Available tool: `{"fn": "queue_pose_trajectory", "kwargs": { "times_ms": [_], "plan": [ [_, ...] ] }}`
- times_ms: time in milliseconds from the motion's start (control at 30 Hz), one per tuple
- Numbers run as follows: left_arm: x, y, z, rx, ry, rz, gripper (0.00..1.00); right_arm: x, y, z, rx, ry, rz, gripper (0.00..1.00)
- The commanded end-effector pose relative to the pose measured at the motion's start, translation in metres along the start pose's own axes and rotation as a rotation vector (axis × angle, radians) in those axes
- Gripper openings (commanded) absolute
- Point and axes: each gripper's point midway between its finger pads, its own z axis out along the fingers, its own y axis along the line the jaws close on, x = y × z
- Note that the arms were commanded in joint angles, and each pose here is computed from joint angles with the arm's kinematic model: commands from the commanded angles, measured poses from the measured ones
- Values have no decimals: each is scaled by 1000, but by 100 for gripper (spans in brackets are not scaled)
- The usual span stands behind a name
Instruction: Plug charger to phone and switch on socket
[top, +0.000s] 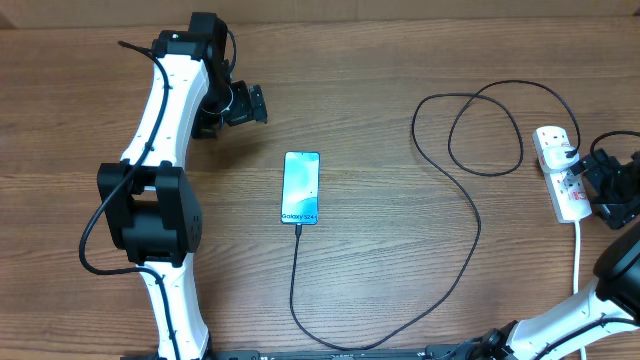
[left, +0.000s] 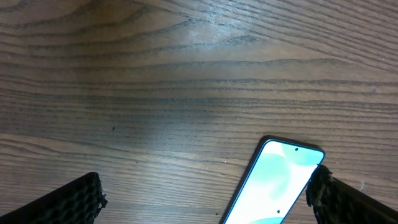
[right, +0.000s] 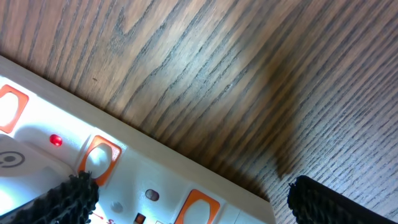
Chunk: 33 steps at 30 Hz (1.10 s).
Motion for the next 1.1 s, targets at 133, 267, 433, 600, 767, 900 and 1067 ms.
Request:
{"fn": "queue_pose_trajectory", "kwargs": {
  "times_ms": [133, 267, 433, 600, 767, 900, 1067],
  "plan": [
    [-4, -2, -8, 3, -24, 6, 100, 12, -1, 9, 11, 44, -17, 100],
    [-4, -2, -8, 3, -24, 6, 99, 15, -1, 8, 16, 55, -15, 88],
    [-4, -2, -8, 3, -24, 6, 100, 6, -11, -5, 45, 13, 27, 85],
    [-4, -2, -8, 3, -25, 6, 99, -11, -12, -35, 16, -82, 48, 86],
    [-4, -2, -8, 3, -24, 6, 100, -18, -9, -43, 6, -122, 44, 87],
    [-4, -2, -8, 3, -24, 6, 100, -19, -9, -42, 6, -125, 44, 88],
    [-4, -2, -8, 3, -24, 6, 100, -17, -8, -41, 2, -115, 43, 80]
  ]
}}
